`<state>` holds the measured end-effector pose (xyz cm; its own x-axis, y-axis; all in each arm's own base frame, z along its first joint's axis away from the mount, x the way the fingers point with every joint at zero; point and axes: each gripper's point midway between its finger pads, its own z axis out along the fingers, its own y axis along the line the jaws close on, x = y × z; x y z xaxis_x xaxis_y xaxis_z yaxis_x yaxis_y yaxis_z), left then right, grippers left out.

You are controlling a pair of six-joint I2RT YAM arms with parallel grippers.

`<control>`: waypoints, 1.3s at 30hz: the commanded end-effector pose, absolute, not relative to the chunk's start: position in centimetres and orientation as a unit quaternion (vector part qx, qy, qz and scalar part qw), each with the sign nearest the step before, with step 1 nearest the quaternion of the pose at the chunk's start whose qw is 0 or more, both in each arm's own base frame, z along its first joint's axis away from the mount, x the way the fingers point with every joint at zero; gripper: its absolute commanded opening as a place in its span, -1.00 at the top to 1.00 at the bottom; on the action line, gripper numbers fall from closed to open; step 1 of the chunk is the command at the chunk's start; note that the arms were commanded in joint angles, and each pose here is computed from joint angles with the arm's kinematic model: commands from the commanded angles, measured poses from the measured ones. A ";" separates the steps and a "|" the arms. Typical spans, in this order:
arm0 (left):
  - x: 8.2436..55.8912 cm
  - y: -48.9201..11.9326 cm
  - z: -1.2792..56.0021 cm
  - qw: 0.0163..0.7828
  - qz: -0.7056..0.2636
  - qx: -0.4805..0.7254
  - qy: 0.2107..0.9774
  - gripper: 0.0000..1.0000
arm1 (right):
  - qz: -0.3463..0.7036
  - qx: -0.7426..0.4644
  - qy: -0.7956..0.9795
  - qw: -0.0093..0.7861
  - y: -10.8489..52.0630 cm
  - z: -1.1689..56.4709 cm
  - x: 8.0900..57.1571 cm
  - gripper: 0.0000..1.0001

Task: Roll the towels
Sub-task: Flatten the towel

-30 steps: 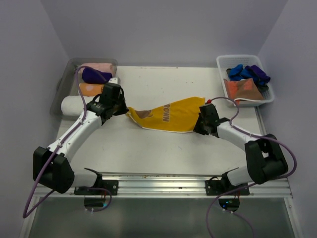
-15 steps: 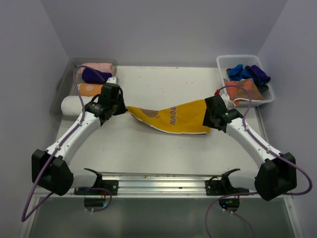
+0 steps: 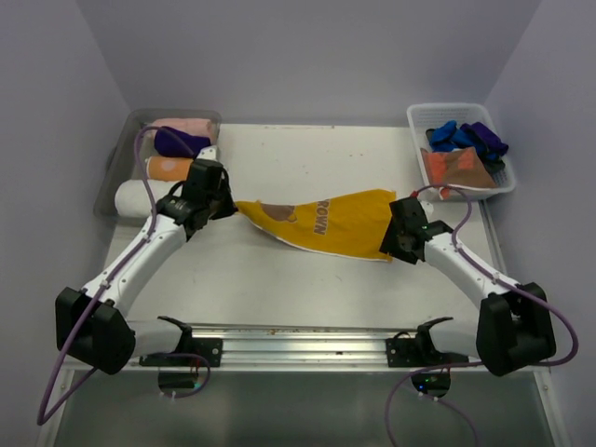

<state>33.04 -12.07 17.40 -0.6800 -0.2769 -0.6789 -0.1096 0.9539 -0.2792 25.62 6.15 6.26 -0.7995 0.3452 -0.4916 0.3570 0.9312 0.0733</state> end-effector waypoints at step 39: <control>34.2 -11.5 26.0 0.468 -0.124 -0.092 0.870 1.00 | 0.000 0.223 0.891 0.395 3.6 15.0 29.8 1.00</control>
<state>32.85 -11.82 19.31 -0.6685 -0.2602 -0.6967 -0.0928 0.9586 -0.2690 28.25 5.35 8.86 -0.6704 0.4615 -0.5810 0.4247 0.8808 0.2095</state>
